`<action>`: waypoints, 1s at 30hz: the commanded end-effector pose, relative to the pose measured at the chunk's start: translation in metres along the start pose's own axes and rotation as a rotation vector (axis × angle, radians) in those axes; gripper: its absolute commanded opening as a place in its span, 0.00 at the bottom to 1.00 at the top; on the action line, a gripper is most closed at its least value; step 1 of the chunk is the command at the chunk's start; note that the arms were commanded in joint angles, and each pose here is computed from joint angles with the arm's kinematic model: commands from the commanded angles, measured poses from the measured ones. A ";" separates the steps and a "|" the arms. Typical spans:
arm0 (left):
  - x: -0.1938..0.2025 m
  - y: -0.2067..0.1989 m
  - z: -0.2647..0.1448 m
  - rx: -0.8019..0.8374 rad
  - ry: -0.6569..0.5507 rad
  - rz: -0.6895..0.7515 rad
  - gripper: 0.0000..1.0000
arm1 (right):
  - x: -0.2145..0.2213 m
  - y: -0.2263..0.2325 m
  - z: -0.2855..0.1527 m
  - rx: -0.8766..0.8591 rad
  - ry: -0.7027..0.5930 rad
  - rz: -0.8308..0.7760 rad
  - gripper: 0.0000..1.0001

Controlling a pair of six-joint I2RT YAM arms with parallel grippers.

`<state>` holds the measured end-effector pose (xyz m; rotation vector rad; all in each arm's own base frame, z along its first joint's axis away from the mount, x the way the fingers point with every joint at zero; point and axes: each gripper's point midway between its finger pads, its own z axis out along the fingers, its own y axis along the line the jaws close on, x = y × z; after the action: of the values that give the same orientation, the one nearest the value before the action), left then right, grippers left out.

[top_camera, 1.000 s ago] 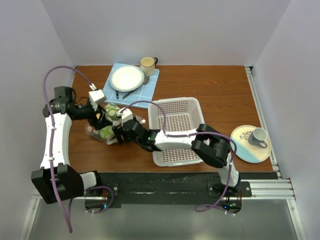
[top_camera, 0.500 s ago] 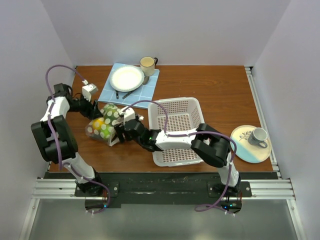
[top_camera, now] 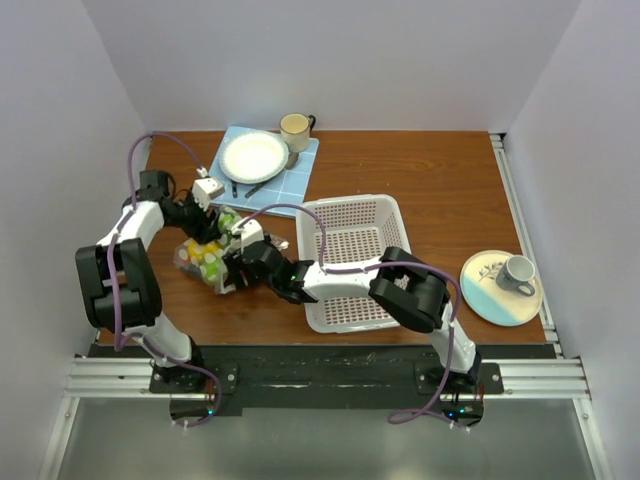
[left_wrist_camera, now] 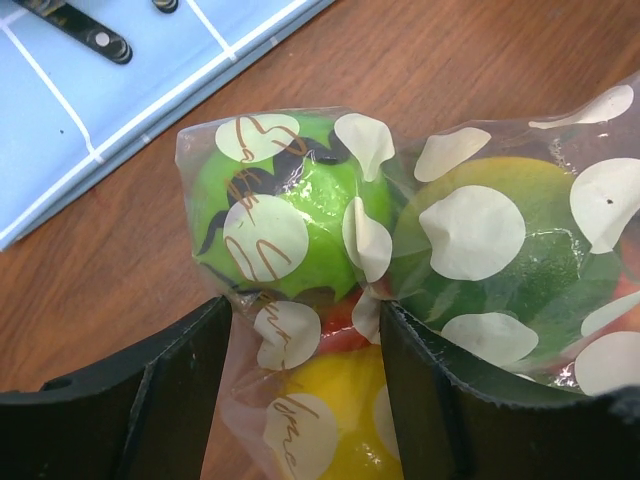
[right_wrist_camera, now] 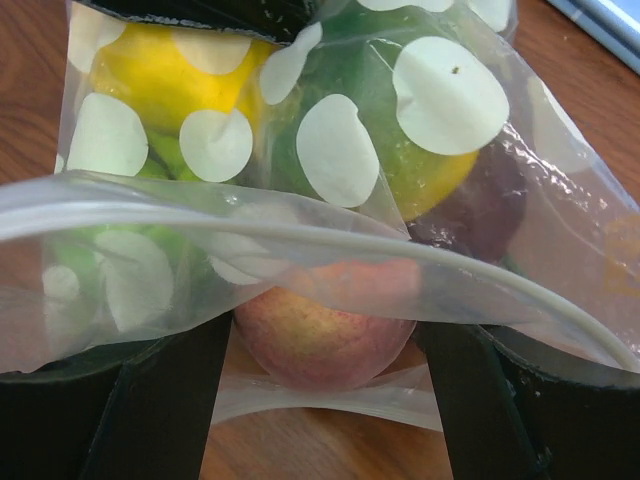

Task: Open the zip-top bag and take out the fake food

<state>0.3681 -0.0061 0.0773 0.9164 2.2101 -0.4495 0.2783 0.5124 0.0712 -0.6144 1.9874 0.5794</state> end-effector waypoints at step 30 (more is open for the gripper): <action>0.037 0.005 0.008 -0.086 0.138 -0.014 0.56 | -0.068 -0.058 -0.185 0.047 -0.078 0.023 0.33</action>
<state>0.3667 -0.0008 0.0687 0.9269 2.2464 -0.3460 0.2229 0.4162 0.2015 -0.5923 1.9247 0.7181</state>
